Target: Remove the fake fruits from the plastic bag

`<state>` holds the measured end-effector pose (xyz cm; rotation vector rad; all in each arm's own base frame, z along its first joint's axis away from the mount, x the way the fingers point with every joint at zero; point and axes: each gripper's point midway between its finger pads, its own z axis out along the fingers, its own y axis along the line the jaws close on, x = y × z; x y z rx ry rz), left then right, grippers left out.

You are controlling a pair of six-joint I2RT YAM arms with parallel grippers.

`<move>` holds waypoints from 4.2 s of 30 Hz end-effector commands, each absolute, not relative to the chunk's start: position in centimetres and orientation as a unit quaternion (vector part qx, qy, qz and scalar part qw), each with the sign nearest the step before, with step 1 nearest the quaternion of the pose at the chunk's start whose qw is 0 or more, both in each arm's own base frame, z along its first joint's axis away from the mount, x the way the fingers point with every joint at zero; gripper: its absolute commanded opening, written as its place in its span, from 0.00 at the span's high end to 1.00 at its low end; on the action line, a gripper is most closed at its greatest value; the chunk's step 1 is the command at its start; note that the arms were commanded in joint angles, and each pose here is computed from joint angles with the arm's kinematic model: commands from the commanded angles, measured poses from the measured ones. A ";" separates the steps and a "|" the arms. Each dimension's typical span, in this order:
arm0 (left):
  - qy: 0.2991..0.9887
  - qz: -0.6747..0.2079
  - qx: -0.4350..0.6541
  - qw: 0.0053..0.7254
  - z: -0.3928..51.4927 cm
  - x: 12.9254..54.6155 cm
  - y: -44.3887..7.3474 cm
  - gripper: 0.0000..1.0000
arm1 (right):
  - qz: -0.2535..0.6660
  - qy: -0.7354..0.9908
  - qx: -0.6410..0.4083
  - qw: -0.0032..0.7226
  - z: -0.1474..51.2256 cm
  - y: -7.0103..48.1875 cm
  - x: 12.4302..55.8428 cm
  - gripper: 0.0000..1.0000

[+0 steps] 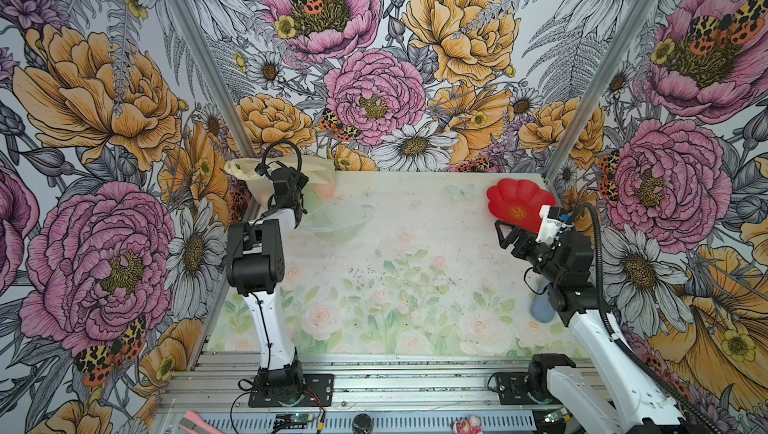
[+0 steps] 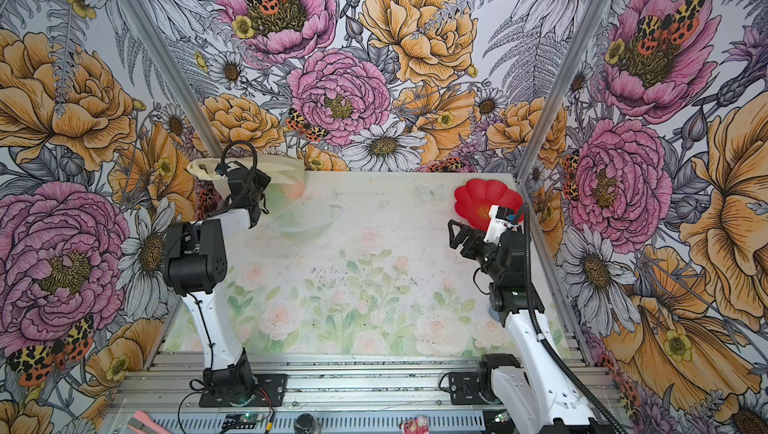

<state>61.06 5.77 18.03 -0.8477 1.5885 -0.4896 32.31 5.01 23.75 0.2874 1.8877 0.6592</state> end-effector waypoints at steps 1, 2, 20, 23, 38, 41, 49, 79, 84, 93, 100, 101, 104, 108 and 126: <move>0.699 -0.267 -0.299 0.592 21.2 59.6 -0.3 1.00 | 0.255 0.785 0.163 0.541 24.7 3.7 32.4 0.02; 0.705 -0.279 -0.286 0.587 21.4 59.1 -1.9 1.00 | 0.247 0.785 0.177 0.540 24.7 3.1 32.4 0.02; 0.816 -0.247 0.153 0.499 22.8 40.6 -33.4 1.00 | 0.252 0.811 0.189 0.492 23.0 3.8 32.7 0.03; 0.811 -0.259 0.201 0.484 22.1 36.4 -36.4 1.00 | 0.254 0.814 0.182 0.490 22.8 4.2 32.6 0.03; 0.792 -0.292 0.273 0.461 26.2 28.2 -39.7 0.46 | 0.259 0.820 0.120 0.496 25.7 7.0 32.6 0.03; 0.778 -0.312 0.267 0.475 29.3 27.6 -38.0 0.32 | 0.241 0.825 0.092 0.503 27.0 7.7 32.2 0.03; 0.749 -0.367 0.152 0.530 34.0 29.4 -28.5 0.17 | 0.183 0.845 -0.003 0.502 29.1 12.0 32.4 0.03; 0.852 -0.342 0.038 0.395 25.2 35.5 -23.0 0.19 | 0.005 0.887 -0.107 0.450 26.1 22.8 41.5 0.76; 0.859 -0.345 0.035 0.377 26.1 37.3 -26.2 0.19 | 0.029 0.874 -0.072 0.480 27.2 21.6 40.4 0.98; 0.893 -0.289 0.061 0.339 25.4 39.5 -31.1 0.16 | 0.101 0.859 -0.047 0.500 27.3 21.2 38.2 1.00; 0.910 -0.233 0.039 0.342 23.5 41.3 -31.2 0.17 | 0.115 0.853 -0.045 0.507 27.1 20.5 37.3 1.00; 0.911 -0.230 0.040 0.339 23.3 41.5 -31.4 0.18 | 0.116 0.853 -0.045 0.507 27.1 20.4 37.3 1.00; 0.919 -0.219 0.028 0.326 21.5 42.3 -31.6 0.30 | 0.114 0.854 -0.041 0.507 26.7 19.7 37.1 1.00; 0.919 -0.217 0.007 0.328 21.1 43.7 -31.3 0.49 | 0.125 0.857 -0.019 0.499 26.0 18.3 37.4 1.00; 0.814 -0.276 -0.085 0.503 39.7 51.3 -22.3 1.00 | 0.229 0.793 0.053 0.562 35.9 14.6 44.1 1.00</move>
